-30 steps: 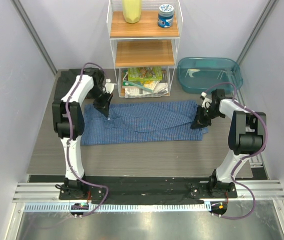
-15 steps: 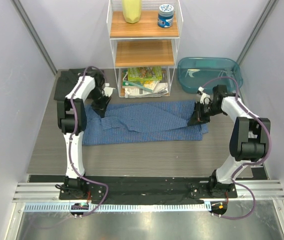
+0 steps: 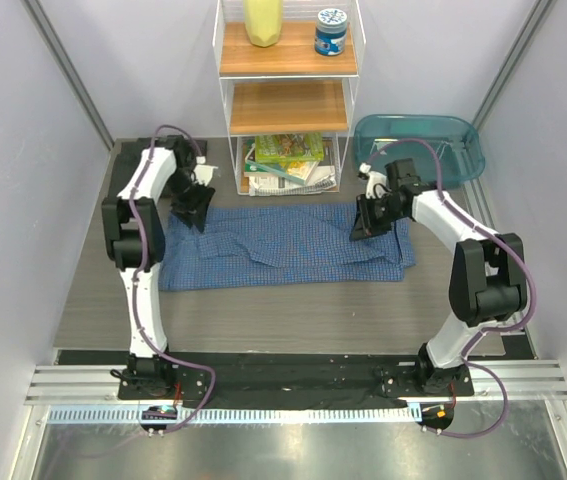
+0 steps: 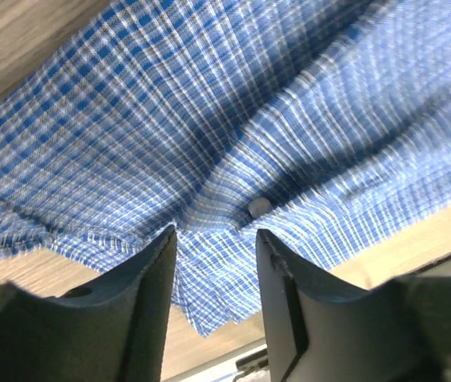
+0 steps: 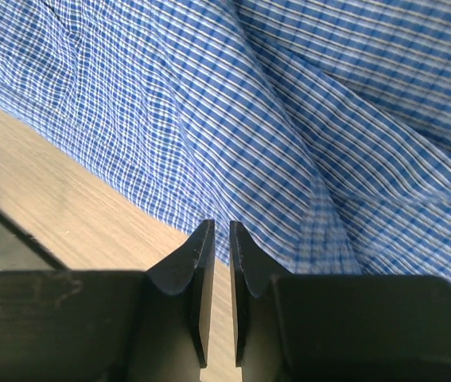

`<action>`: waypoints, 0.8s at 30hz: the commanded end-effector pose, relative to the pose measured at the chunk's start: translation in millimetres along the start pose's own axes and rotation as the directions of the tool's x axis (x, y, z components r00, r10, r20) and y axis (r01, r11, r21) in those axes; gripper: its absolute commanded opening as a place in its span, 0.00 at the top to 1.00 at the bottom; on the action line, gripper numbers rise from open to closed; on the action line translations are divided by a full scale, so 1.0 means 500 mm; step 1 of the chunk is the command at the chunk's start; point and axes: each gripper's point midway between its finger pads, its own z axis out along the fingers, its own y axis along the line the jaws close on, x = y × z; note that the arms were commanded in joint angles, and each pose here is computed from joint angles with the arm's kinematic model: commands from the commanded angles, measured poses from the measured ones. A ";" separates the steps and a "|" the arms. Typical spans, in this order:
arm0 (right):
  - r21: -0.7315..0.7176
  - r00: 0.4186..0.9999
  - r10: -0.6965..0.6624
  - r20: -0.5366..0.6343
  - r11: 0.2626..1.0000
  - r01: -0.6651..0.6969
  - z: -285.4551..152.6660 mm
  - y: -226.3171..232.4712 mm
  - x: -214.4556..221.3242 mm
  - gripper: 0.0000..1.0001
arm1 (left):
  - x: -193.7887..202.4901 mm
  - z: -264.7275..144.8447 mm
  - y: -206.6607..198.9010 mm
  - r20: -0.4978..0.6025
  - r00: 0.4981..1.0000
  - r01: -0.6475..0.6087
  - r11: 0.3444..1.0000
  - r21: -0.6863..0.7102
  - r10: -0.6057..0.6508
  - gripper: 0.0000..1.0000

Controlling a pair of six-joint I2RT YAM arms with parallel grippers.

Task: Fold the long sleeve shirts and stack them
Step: Fold the shirt

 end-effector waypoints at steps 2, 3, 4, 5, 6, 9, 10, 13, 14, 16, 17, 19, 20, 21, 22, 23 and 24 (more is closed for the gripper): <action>0.113 0.997 -0.063 0.049 0.992 0.058 0.036 -0.029 -0.043 0.82 | 0.087 -0.121 -0.126 0.068 0.998 -0.021 0.980 0.199 0.008 0.50; 0.125 0.997 -0.065 0.040 0.990 0.060 0.044 -0.039 -0.041 0.82 | 0.087 -0.114 -0.141 0.083 0.996 -0.036 0.976 0.216 0.018 0.50; 0.139 0.997 -0.065 0.031 0.988 0.060 0.050 -0.048 -0.039 0.82 | 0.088 -0.106 -0.154 0.088 0.996 -0.041 0.973 0.228 0.021 0.50; 0.173 0.998 -0.057 0.011 0.983 0.054 0.060 -0.067 -0.030 0.83 | 0.091 -0.090 -0.162 0.088 0.996 -0.019 0.973 0.232 -0.002 0.50; 0.189 0.998 -0.060 0.001 0.980 0.059 0.064 -0.076 -0.026 0.84 | 0.091 -0.077 -0.175 0.084 0.996 -0.021 0.969 0.246 0.000 0.49; 0.252 0.997 -0.067 -0.038 0.965 0.075 0.073 -0.112 -0.005 0.85 | 0.085 -0.027 -0.188 0.079 0.996 0.018 0.962 0.274 -0.041 0.49; 0.267 0.995 -0.080 -0.052 0.959 0.091 0.074 -0.120 0.002 0.86 | 0.083 -0.014 -0.188 0.081 0.996 0.020 0.962 0.273 -0.044 0.50; 0.319 0.994 -0.085 -0.067 0.942 0.102 0.069 -0.148 0.004 0.87 | 0.088 0.038 -0.163 0.034 0.997 0.063 0.972 0.228 -0.072 0.50; 0.327 0.994 -0.089 -0.064 0.939 0.105 0.067 -0.153 0.001 0.87 | 0.098 0.052 -0.150 0.010 0.996 0.081 0.975 0.205 -0.085 0.50; 0.359 0.992 -0.102 -0.070 0.926 0.120 0.062 -0.168 -0.003 0.87 | 0.092 0.068 -0.114 0.028 0.992 0.120 0.981 0.156 -0.125 0.51; 0.364 0.991 -0.112 -0.075 0.922 0.131 0.061 -0.173 -0.004 0.87 | 0.101 0.071 -0.090 0.024 0.989 0.141 0.983 0.118 -0.144 0.51; 0.379 0.989 -0.118 -0.089 0.914 0.143 0.060 -0.181 0.001 0.87 | 0.112 0.075 -0.072 -0.002 0.987 0.162 0.983 0.090 -0.162 0.51; 0.382 0.988 -0.121 -0.098 0.912 0.150 0.061 -0.184 0.004 0.87 | 0.118 0.070 -0.062 -0.008 0.985 0.174 0.981 0.085 -0.174 0.52; 0.386 0.987 -0.122 -0.104 0.910 0.153 0.060 -0.187 0.007 0.87 | 0.127 0.068 -0.056 -0.022 0.985 0.172 0.982 0.079 -0.170 0.52; 0.388 0.986 -0.121 -0.112 0.908 0.155 0.059 -0.190 0.012 0.87 | 0.142 0.061 -0.058 -0.047 0.984 0.174 0.981 0.081 -0.170 0.53; 0.388 0.984 -0.128 -0.120 0.907 0.165 0.058 -0.189 0.015 0.87 | 0.152 0.055 -0.057 -0.057 0.984 0.173 0.982 0.080 -0.168 0.53; 0.387 0.984 -0.132 -0.119 0.907 0.169 0.055 -0.187 0.013 0.87 | 0.159 0.047 -0.060 -0.062 0.985 0.163 0.983 0.084 -0.158 0.53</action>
